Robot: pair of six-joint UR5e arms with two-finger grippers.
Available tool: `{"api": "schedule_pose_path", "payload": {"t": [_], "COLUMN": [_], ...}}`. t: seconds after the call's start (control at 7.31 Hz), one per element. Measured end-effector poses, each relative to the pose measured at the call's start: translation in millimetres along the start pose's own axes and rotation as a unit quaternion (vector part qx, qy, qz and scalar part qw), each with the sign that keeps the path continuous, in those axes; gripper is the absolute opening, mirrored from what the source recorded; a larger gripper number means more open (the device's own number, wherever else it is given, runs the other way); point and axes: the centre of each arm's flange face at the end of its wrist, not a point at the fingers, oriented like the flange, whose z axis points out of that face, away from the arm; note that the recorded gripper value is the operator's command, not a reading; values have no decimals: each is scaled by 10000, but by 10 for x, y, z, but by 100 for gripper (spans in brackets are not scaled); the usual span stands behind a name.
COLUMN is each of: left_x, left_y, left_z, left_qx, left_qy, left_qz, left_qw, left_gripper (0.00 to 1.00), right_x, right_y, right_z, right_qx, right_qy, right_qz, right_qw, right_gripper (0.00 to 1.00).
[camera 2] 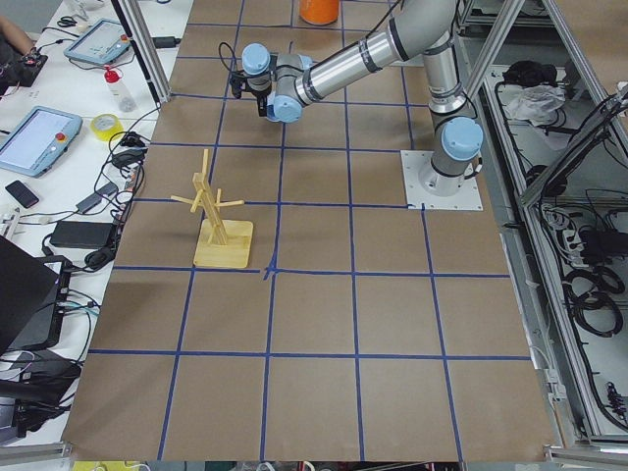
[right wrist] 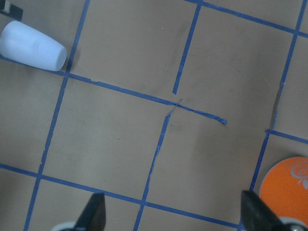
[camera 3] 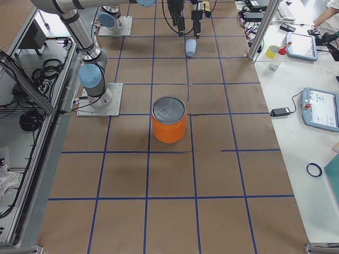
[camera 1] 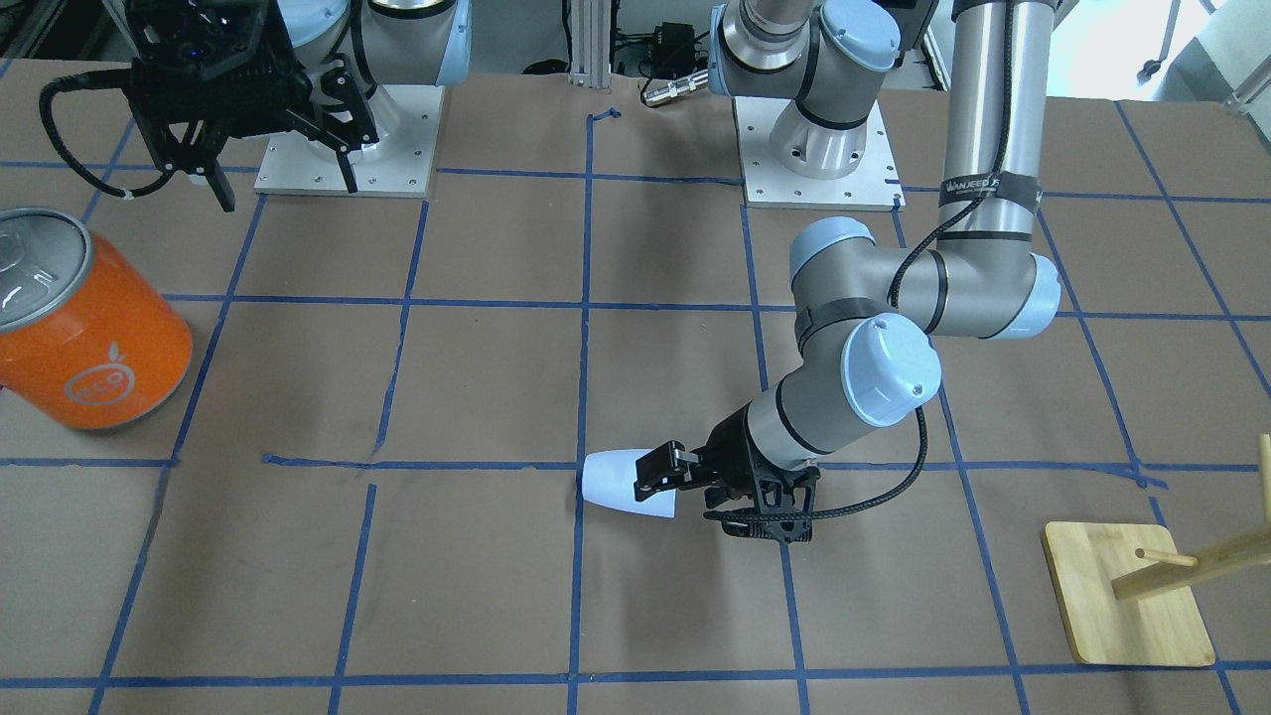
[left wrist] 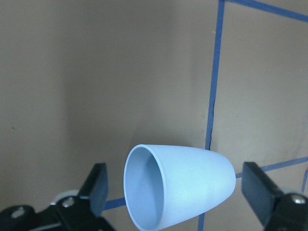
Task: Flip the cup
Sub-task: 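Reach the left gripper to the lying cup and grasp its rim, then lift the cup with the left gripper and turn it upright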
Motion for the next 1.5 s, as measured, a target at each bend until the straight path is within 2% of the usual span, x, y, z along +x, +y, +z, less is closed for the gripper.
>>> {"api": "schedule_pose_path", "payload": {"t": [0.14,0.27,0.41,0.68,0.96,1.09,1.23,1.5], "left_x": [24,36,48,48,54,73,113,146], "left_y": [22,44,77,147,169,136,43,-105], "left_z": [85,143,197,264,167,56,-119,-430], "left_qx": [-70,-141,-239,-393,-485,-433,-280,-43], "left_qy": [-1,39,186,425,408,385,252,-394], "left_qz": [-2,-8,-6,-100,-215,-275,-383,-538], "left_qw": [10000,9999,9995,9983,9978,9979,9986,9978], "left_gripper": [86,46,2,0,0,0,0,0], "right_x": [33,81,140,226,262,283,296,301], "right_y": [3,10,16,22,13,3,-2,-7], "right_z": [-16,-35,-47,-49,-46,-40,-29,-17], "right_qx": [14,32,41,30,49,64,64,65], "right_qy": [13,26,34,22,-10,-14,-17,-22], "right_qz": [410,662,822,969,1017,1036,1049,1055], "right_qw": [9992,9978,9966,9953,9948,9946,9945,9944], "right_gripper": [100,100,100,100,100,100,100,100]}}
